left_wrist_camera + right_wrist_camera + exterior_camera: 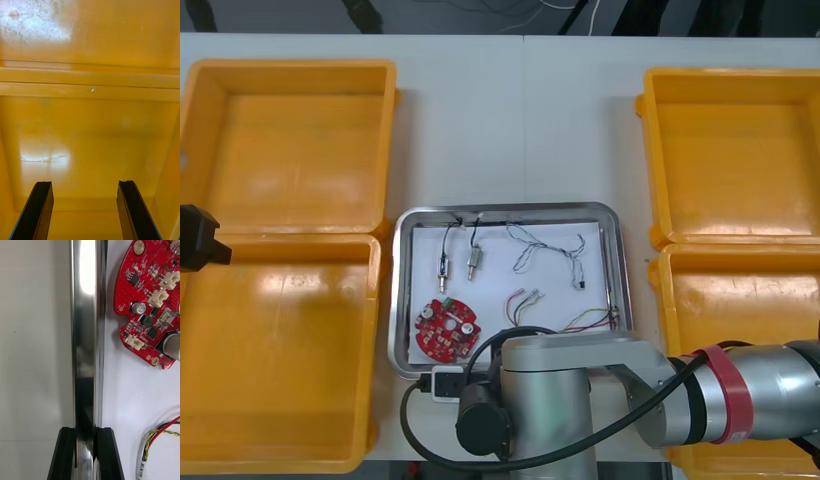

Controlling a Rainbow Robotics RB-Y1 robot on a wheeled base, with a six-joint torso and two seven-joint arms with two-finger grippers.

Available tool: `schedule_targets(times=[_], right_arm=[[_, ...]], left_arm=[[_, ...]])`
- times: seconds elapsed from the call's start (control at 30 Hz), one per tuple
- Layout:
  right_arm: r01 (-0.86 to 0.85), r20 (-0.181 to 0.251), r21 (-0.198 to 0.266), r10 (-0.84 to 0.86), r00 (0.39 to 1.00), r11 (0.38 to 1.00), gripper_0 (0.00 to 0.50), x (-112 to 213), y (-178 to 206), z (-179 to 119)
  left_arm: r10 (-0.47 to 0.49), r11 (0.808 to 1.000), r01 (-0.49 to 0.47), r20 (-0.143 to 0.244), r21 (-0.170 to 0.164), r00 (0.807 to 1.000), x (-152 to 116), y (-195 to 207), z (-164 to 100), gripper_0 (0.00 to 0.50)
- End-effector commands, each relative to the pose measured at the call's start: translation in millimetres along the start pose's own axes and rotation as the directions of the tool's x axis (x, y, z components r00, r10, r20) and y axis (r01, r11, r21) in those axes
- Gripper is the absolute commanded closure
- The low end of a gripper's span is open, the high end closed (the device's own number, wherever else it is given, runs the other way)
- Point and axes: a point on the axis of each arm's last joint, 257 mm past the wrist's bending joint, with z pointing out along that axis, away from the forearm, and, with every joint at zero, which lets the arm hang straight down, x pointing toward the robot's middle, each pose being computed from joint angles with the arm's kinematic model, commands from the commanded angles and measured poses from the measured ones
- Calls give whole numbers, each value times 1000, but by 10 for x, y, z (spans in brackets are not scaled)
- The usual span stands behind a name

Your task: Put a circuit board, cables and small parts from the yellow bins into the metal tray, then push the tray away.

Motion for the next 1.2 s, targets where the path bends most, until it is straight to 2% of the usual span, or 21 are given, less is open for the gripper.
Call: schedule_targets(times=[0.03,0.4,0.63,1.0,1.2], right_arm=[[1,26,50,-2,1000,999,500,-89,-197,-74],[-1,0,120,1,1000,993,500,46,-555,-106],[-18,-1,142,18,1000,990,500,67,-683,-134],[-5,-1,208,5,1000,978,500,43,-1001,-243],[-2,-14,218,6,1000,976,500,66,-1112,-268]], left_arm=[[68,997,-67,17,-35,998,-14,113,-118,0],[68,997,-67,17,-35,998,-14,113,-118,0],[68,997,-67,17,-35,998,-14,113,-118,0],[68,997,-67,17,-35,998,-14,113,-118,0],[68,997,-67,17,-35,998,-14,113,-118,0]])
